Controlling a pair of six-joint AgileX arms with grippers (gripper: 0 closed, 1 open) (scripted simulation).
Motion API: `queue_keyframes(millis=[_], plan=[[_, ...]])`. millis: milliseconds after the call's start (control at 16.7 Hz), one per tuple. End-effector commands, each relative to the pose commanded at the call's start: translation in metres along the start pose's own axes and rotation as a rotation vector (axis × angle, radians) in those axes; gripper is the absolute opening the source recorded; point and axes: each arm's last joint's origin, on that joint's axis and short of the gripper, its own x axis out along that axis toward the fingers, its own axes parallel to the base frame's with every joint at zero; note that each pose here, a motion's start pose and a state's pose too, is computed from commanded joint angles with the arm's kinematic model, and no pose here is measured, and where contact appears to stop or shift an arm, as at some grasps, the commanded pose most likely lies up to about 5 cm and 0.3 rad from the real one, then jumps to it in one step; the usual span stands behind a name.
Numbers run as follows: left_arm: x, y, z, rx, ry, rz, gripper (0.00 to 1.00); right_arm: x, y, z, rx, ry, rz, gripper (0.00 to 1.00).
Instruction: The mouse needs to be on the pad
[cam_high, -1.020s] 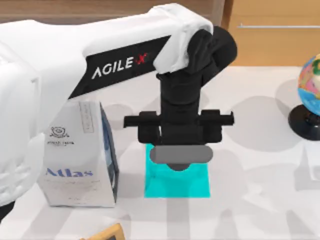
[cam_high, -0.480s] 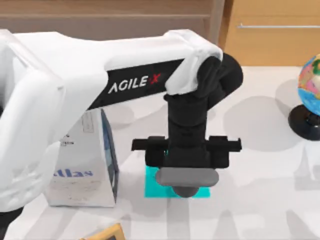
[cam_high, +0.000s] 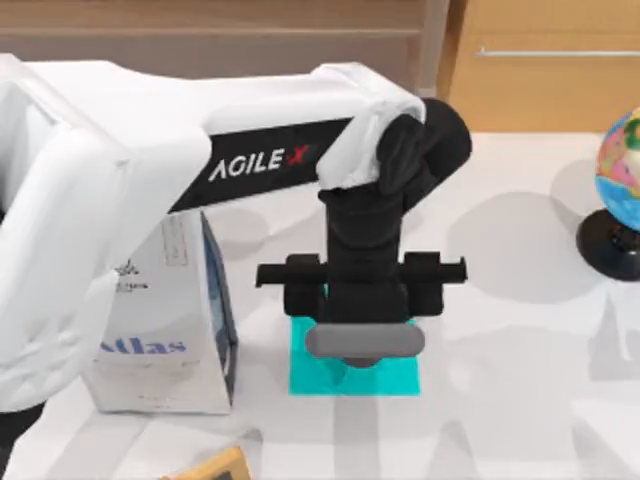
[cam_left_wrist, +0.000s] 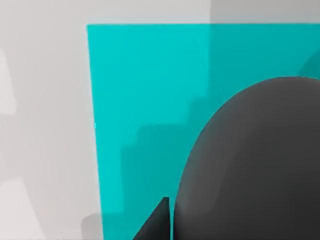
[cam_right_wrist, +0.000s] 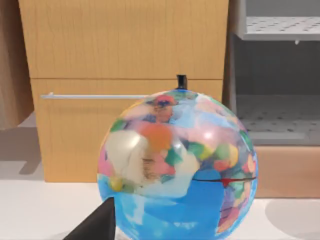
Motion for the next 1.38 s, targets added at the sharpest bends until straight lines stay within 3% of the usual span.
queue_keyframes(millis=[300, 1080, 1380], plan=[[0.0042, -0.0016, -0.0017, -0.006, 0.003, -0.011, 0.0, 0.0, 0.0, 0.0, 0.0, 0.0, 0.0, 1.0], [0.0042, -0.0016, -0.0017, -0.006, 0.003, -0.011, 0.98, 0.0, 0.0, 0.0, 0.0, 0.0, 0.0, 1.0], [0.0042, -0.0016, -0.0017, -0.006, 0.003, -0.011, 1.0, 0.0, 0.0, 0.0, 0.0, 0.0, 0.0, 1.0]])
